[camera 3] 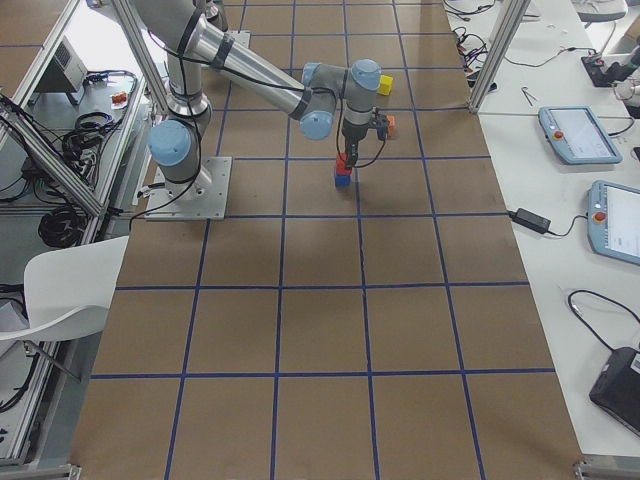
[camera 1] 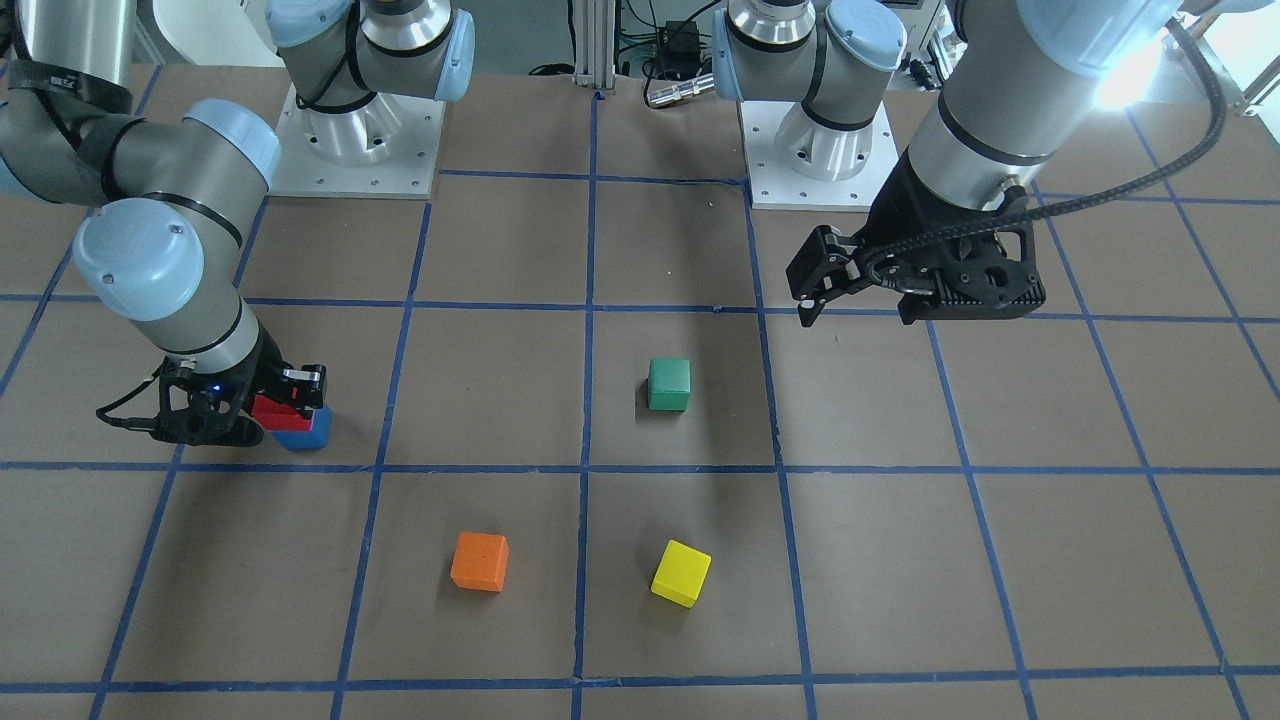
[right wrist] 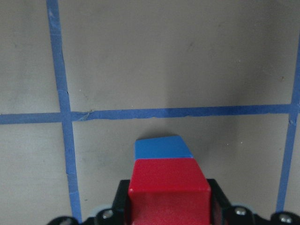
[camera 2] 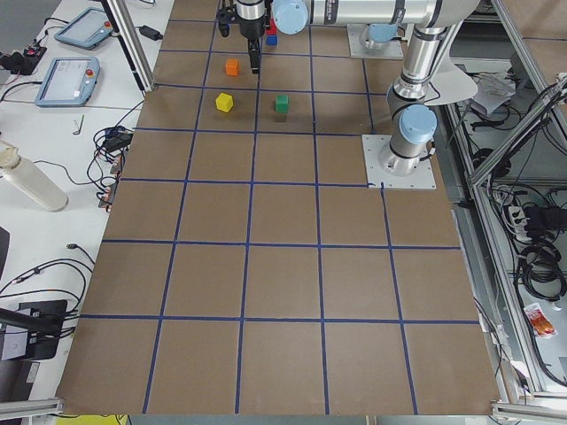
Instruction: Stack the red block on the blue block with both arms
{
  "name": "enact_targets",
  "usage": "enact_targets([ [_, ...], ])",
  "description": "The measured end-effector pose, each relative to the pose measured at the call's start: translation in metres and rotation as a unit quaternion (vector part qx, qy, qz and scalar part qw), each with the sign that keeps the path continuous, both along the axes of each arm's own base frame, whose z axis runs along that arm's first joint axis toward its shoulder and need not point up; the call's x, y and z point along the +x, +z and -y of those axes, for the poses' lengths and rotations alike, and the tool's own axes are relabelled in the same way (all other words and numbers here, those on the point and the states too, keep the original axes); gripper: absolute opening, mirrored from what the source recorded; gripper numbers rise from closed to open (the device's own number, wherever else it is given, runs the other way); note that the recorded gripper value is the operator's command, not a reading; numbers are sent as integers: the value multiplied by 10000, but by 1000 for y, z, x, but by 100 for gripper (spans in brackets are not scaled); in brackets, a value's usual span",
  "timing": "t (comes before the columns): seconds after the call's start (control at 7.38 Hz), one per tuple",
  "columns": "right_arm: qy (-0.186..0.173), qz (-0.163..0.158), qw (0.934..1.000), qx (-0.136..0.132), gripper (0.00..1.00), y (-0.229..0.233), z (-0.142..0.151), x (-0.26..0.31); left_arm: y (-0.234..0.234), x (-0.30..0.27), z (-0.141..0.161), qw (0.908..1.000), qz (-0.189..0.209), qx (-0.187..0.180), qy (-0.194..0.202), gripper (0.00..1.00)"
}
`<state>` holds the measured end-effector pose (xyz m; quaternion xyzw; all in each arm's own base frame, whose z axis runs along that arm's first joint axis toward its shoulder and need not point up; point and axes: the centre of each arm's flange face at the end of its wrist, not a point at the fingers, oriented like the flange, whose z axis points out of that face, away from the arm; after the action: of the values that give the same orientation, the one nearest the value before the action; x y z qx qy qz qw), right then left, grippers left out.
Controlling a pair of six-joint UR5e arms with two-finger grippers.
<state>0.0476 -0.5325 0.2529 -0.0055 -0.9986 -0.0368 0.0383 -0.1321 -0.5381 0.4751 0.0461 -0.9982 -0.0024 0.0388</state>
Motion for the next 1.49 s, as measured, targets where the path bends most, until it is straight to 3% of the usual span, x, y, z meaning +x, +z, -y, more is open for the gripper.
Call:
enact_targets([
  [0.14,-2,3,10000,1,65,0,0,0,0,0,0,10000,0,0,0,100],
  [0.27,-2,8,10000,2,83,-1,0,0,0,0,0,10000,0,0,1,100],
  [0.41,-3,12,10000,7,88,-2,-1,0,0,0,0,10000,0,3,3,100],
  [0.95,34,-100,9999,-89,100,9,2,-1,-1,0,1,10000,0,14,15,100],
  [1.49,229,-88,9991,-335,100,148,20,29,-4,-10,-3,10000,16,47,-85,100],
])
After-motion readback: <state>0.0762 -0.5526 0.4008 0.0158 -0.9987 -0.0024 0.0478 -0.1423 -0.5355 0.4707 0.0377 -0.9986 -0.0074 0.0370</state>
